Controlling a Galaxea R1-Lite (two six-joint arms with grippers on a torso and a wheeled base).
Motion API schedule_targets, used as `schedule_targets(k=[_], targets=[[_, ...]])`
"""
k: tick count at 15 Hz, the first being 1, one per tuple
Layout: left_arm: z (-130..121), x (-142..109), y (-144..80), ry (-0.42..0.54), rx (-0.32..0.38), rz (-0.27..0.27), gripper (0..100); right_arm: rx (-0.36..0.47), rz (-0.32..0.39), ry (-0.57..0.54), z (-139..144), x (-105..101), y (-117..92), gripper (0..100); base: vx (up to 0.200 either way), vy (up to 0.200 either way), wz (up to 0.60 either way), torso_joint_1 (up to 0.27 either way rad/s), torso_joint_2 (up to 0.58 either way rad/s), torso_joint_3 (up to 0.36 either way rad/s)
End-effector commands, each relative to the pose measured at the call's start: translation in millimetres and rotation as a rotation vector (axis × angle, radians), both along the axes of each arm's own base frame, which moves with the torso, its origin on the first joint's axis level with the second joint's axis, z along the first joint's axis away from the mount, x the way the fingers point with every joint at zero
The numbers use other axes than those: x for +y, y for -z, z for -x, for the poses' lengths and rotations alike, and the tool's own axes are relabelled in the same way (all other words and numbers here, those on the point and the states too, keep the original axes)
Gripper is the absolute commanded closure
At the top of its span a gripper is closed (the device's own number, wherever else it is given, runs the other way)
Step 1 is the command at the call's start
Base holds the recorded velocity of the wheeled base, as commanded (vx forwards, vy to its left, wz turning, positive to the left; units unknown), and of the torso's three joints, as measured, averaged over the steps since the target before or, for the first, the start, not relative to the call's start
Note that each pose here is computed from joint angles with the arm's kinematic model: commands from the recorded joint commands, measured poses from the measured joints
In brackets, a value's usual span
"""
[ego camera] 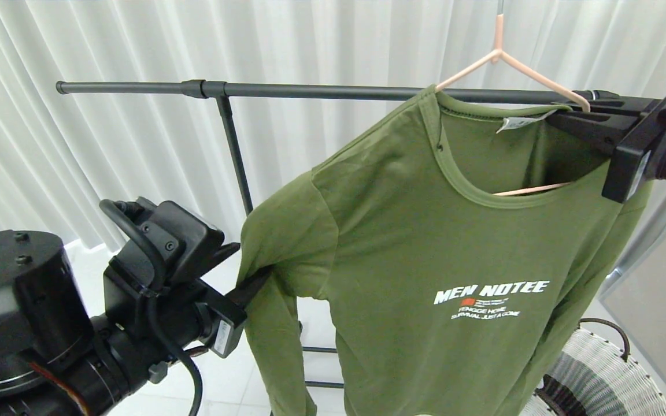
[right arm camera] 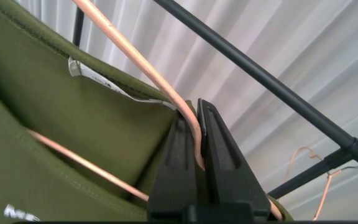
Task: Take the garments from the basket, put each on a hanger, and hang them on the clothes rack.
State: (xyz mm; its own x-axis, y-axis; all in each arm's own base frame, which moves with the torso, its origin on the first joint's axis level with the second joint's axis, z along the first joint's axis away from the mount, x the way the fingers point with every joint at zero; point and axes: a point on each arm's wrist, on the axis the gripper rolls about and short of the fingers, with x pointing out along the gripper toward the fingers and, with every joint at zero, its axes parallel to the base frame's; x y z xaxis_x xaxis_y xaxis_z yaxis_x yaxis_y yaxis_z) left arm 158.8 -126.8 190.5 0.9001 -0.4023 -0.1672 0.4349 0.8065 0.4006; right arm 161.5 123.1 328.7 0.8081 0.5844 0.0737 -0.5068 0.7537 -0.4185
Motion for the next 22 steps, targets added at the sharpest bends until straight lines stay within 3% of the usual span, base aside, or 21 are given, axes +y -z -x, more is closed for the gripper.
schedule_targets(k=[1, 4, 7, 10, 11, 14, 18, 22], targets=[[0.9, 1.8, 4.0, -0.006, 0.010, -0.009, 100, 0.001, 0.001, 0.002, -0.4, 0.0, 0.3, 100, 0.000, 0.000, 0.00, 0.000, 0.00, 0.000], [7.6, 14.7, 8.8, -0.035, 0.013, -0.017, 100, 0.002, 0.000, 0.056, -4.5, -6.4, 0.5, 100, 0.000, 0.000, 0.00, 0.000, 0.00, 0.000], [9.7, 39.5, 8.9, -0.139, -0.004, -0.010, 100, -0.005, -0.005, 0.121, -8.3, -18.5, -1.5, 100, 0.000, 0.000, 0.00, 0.000, 0.00, 0.000], [13.8, 41.3, 6.9, -0.127, -0.015, 0.000, 100, -0.007, -0.006, 0.126, -9.0, -18.9, -1.8, 100, 0.000, 0.000, 0.00, 0.000, 0.00, 0.000], [17.0, 36.5, 3.4, -0.088, -0.028, 0.007, 0, -0.004, -0.005, 0.125, -9.2, -18.3, -1.4, 100, 0.000, 0.000, 0.00, 0.000, 0.00, 0.000], [19.1, 34.2, 3.6, -0.071, -0.028, 0.007, 0, 0.000, -0.005, 0.137, -9.5, -18.8, -1.1, 100, 0.000, 0.000, 0.00, 0.000, 0.00, 0.000], [24.2, 38.5, 1.0, -0.082, -0.047, 0.018, 0, 0.028, -0.008, 0.317, -18.0, -23.9, 3.4, 100, 0.000, 0.000, 0.00, 0.000, 0.00, 0.000], [35.0, 51.7, 3.5, -0.138, -0.102, -0.075, 0, 0.064, 0.004, 0.584, -37.9, -37.2, 11.5, 100, 0.000, 0.000, 0.00, 0.000, 0.00, 0.000]])
